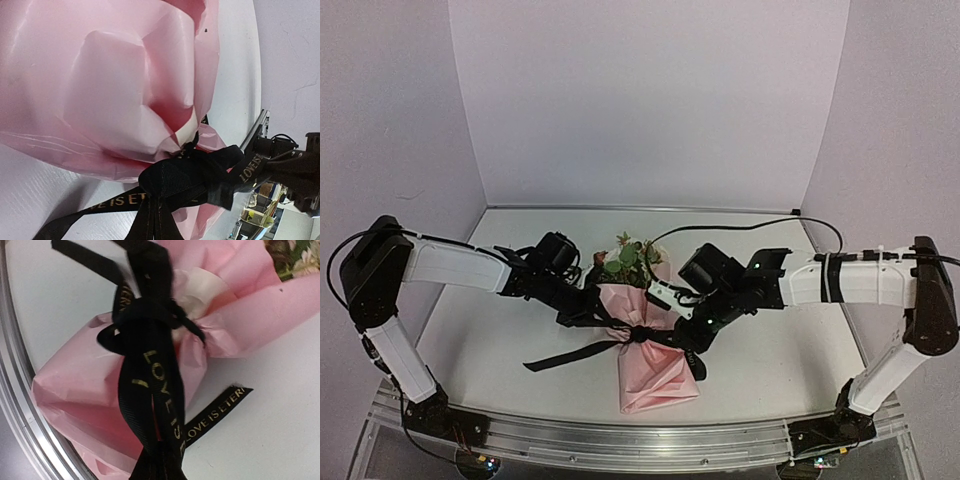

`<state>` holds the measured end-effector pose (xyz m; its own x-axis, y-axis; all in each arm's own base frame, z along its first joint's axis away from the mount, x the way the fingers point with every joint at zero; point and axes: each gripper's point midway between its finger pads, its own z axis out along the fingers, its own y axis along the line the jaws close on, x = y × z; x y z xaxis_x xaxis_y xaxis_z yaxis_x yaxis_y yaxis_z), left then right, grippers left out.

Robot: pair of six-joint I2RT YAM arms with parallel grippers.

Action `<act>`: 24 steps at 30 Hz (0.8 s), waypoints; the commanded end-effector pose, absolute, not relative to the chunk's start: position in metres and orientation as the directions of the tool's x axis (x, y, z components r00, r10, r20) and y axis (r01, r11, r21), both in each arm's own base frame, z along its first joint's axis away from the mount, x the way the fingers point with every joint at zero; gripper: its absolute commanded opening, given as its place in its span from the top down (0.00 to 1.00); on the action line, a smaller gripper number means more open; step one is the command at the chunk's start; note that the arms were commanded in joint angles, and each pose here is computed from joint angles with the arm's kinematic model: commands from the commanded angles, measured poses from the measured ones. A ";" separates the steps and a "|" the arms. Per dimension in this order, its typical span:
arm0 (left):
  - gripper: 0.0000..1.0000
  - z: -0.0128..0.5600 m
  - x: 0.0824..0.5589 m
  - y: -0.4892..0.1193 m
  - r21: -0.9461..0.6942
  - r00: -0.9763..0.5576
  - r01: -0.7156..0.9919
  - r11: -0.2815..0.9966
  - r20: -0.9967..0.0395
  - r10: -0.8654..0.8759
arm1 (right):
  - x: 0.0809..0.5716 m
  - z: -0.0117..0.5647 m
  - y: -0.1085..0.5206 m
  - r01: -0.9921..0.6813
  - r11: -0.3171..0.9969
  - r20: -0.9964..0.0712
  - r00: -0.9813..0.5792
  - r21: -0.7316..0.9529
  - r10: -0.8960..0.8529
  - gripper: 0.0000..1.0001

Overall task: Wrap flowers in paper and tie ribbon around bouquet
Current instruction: Tie the half-tied ribbon around the folded bouquet.

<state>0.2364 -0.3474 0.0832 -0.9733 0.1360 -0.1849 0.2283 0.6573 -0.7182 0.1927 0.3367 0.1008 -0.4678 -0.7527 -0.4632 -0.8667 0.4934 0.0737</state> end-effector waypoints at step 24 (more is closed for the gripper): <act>1.00 0.102 0.264 -0.286 -0.592 -0.892 0.201 0.780 -0.439 -0.103 | 0.205 0.072 0.291 -0.703 0.704 -0.220 -0.706 0.103 -0.673 1.00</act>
